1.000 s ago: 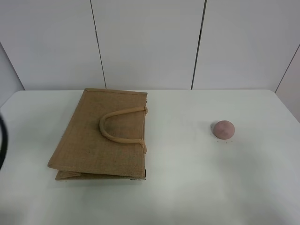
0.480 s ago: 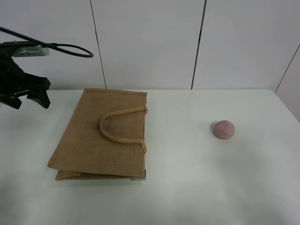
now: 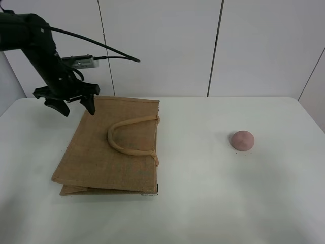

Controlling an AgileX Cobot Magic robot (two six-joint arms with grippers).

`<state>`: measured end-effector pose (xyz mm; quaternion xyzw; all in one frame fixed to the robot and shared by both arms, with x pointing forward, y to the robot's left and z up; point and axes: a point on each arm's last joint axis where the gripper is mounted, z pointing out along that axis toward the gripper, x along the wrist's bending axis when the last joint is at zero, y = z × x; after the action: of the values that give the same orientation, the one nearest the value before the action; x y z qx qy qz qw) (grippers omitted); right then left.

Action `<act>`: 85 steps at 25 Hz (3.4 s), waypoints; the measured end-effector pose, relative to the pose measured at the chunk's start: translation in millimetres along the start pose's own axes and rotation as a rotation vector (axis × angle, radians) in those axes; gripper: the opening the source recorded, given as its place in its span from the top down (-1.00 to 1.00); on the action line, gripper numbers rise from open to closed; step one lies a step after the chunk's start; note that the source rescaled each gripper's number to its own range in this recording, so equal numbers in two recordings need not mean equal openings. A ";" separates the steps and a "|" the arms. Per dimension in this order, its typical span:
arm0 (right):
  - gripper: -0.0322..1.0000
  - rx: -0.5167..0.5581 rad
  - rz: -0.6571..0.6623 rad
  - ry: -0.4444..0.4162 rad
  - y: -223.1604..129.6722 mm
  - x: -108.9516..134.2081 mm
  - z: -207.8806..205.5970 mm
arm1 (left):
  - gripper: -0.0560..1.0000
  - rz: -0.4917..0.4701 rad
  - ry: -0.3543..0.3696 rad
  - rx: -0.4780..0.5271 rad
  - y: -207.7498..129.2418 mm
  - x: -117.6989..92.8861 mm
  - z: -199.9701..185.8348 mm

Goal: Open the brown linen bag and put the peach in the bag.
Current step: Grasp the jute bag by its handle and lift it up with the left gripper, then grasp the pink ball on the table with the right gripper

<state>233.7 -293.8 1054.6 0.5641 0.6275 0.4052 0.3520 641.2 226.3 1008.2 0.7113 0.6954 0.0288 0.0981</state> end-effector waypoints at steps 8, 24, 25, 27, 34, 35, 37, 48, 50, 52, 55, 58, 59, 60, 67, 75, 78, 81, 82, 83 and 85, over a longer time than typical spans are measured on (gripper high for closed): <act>-1.00 0.000 0.000 0.000 0.0 0.0 0.0 | -1.00 0.057 -0.017 0.035 -1.9 -45.5 48.9; -1.00 0.000 0.000 0.000 0.0 0.0 0.0 | -0.94 0.030 -0.007 0.086 0.8 -41.0 132.6; -1.00 0.000 0.000 0.000 0.0 0.0 0.0 | -0.89 0.030 -0.007 0.089 0.8 -40.9 133.6; -1.00 0.000 0.000 0.000 0.0 0.0 0.0 | -0.83 0.031 -0.005 0.090 0.8 -40.7 134.4; -1.00 0.000 0.000 0.000 0.0 0.0 0.0 | 0.70 0.026 -0.012 0.082 2.2 -41.3 134.1; -1.00 0.000 0.000 0.000 0.0 0.0 0.0 | 0.85 0.025 -0.013 0.082 2.8 -41.6 132.9; -1.00 0.000 0.000 0.000 0.0 0.0 0.0 | 0.86 0.024 -0.013 0.086 4.3 -42.2 130.8; -1.00 0.000 0.000 0.000 0.0 0.0 0.0 | 0.88 0.057 -0.055 -0.046 37.3 -57.6 12.1; -1.00 0.000 0.000 0.000 0.0 0.0 0.0 | 0.88 0.068 -0.070 -0.104 39.3 -60.1 -23.6; -1.00 0.000 0.000 0.000 0.0 0.0 0.0 | 0.88 0.083 -0.081 -0.143 38.2 -61.3 -51.6; -1.00 0.000 0.000 0.000 0.0 0.0 0.0 | 0.89 0.105 -0.093 -0.201 33.3 -62.1 -92.5; -1.00 0.000 0.000 0.000 0.0 0.0 0.0 | 0.89 0.125 -0.107 -0.271 24.9 -61.7 -127.6; -1.00 0.000 0.000 0.000 0.0 0.0 0.0 | 0.89 0.127 -0.110 -0.287 22.3 -61.4 -135.6; -1.00 0.000 0.000 0.000 0.0 0.0 0.0 | 0.89 0.130 -0.113 -0.303 19.8 -61.0 -142.9; -1.00 0.000 0.000 0.000 0.0 0.0 0.0 | 0.89 0.140 -0.128 -0.383 4.4 -58.6 -179.4; -1.00 0.194 0.013 -0.004 37.2 -3.2 42.4 | 0.89 0.145 -0.128 -0.387 3.3 -58.4 -181.5; -1.00 0.329 0.025 -0.005 64.5 -6.1 88.6 | 0.89 0.146 -0.128 -0.387 3.3 -58.4 -181.5; -1.00 0.461 0.041 -0.003 85.6 -9.1 143.5 | 0.89 0.147 -0.127 -0.387 3.3 -58.4 -181.5; -1.00 0.496 0.045 -0.002 92.2 -10.0 161.1 | 0.89 0.147 -0.127 -0.387 3.3 -58.4 -181.5; -1.00 0.553 0.048 -0.003 93.9 -11.4 183.9 | 0.89 0.147 -0.127 -0.387 3.3 -58.4 -181.5; -1.00 0.648 0.055 -0.002 97.6 -13.8 228.6 | 0.89 0.147 -0.127 -0.387 3.3 -58.4 -181.5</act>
<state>482.1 -278.6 1046.0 0.6639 0.7081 0.1930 0.1436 610.4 186.1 1192.2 0.7282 0.6157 0.1240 0.2744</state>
